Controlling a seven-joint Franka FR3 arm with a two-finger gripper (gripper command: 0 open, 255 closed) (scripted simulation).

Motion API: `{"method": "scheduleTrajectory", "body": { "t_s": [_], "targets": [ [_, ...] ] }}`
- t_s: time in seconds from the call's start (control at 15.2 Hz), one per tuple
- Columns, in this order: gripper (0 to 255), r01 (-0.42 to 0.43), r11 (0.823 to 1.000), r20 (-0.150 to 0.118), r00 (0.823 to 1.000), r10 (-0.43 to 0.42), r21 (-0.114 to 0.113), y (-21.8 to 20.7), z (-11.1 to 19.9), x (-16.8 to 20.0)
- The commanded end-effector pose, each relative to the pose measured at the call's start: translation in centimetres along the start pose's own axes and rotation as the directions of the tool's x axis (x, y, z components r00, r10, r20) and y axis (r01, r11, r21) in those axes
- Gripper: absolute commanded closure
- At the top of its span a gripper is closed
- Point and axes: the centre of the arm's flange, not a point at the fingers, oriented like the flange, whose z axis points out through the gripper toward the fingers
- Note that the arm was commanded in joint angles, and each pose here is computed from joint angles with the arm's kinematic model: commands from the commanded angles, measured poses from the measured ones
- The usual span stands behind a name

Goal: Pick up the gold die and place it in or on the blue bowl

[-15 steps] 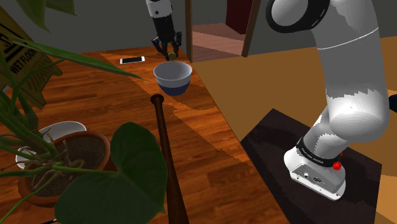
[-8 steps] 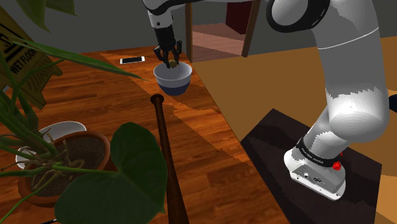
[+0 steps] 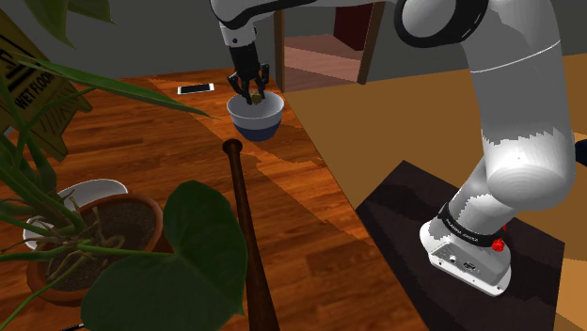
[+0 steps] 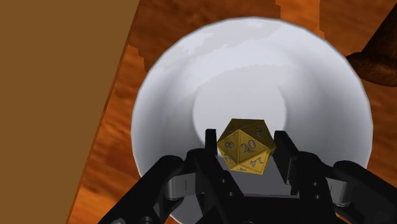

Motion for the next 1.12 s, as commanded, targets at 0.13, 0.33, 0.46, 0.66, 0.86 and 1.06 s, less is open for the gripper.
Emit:
{"method": "scheduleTrajectory", "body": {
  "t_s": [0.13,0.33,0.46,0.66,0.86,1.06],
  "targets": [
    [0,0.000,1.000,0.000,1.000,0.000,0.000,0.0,0.0,0.0],
    [0,0.000,1.000,0.000,1.000,0.000,0.000,0.0,0.0,0.0],
    [0,0.000,1.000,0.000,1.000,0.000,0.000,0.0,-1.3,0.0],
    [0,0.000,1.000,0.000,1.000,0.000,0.000,0.0,-5.0,0.0],
    [0,0.000,1.000,0.000,1.000,0.000,0.000,0.0,-5.0,0.0],
    [0,0.000,1.000,0.000,1.000,0.000,0.000,0.0,-5.0,0.0]
  ]
}}
